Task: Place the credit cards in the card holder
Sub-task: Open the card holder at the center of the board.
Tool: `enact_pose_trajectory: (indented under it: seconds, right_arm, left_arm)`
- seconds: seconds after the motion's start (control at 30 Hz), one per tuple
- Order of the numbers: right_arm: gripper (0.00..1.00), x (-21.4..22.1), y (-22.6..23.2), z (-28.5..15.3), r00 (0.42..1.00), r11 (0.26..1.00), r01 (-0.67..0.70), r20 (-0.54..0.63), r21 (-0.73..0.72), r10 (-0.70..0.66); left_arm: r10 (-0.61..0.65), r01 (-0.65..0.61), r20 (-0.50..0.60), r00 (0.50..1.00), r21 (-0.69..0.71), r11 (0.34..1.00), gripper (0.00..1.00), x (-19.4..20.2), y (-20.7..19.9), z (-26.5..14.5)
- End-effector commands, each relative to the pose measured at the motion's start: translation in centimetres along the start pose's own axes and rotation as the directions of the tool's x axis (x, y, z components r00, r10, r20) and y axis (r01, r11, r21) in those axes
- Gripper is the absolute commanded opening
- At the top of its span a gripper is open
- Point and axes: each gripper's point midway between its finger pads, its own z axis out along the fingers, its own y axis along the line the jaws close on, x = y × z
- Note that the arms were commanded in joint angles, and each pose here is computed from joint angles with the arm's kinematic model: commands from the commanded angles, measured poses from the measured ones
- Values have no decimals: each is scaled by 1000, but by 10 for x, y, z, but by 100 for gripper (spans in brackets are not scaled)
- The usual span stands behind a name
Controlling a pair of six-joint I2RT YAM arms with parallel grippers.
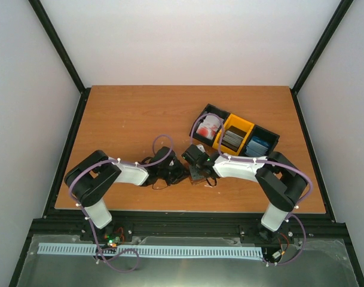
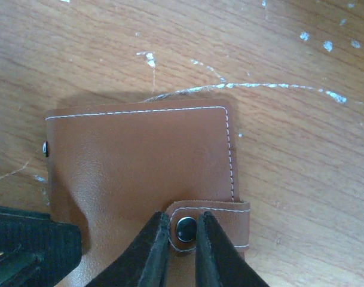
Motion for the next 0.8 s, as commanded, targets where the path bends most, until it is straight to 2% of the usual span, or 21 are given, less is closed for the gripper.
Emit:
enact_pose_trajectory:
  seconds: [0.0, 0.07, 0.3, 0.47, 0.6, 0.67, 0.77]
  right_arm:
    - [7, 25, -4, 10, 998, 1000, -3, -65, 8, 4]
    - [3, 18, -3, 6, 999, 999, -29, -41, -16, 29]
    - [3, 0, -6, -6, 987, 969, -159, 1, -190, 162]
    - [3, -3, -10, -8, 975, 935, -218, -18, -279, 222]
    - [3, 0, -15, -7, 952, 877, -300, -62, -376, 300]
    - [3, 1, -21, -9, 940, 854, -335, -76, -398, 334]
    - [3, -2, -37, -12, 935, 867, -345, -48, -360, 352]
  left_arm:
    - [-129, 134, 37, 991, -277, 951, 20, 7, 86, 1]
    - [-139, 145, 42, 989, -287, 947, 20, 7, 91, 0]
    - [-141, 148, 46, 989, -294, 944, 20, 7, 95, 0]
    - [-145, 154, 50, 988, -298, 942, 20, 6, 96, 0]
    - [-146, 154, 47, 988, -298, 942, 20, 6, 97, 1]
    - [-142, 150, 48, 989, -297, 943, 20, 6, 97, 0]
    - [-123, 132, 51, 991, -293, 947, 20, 4, 94, -2]
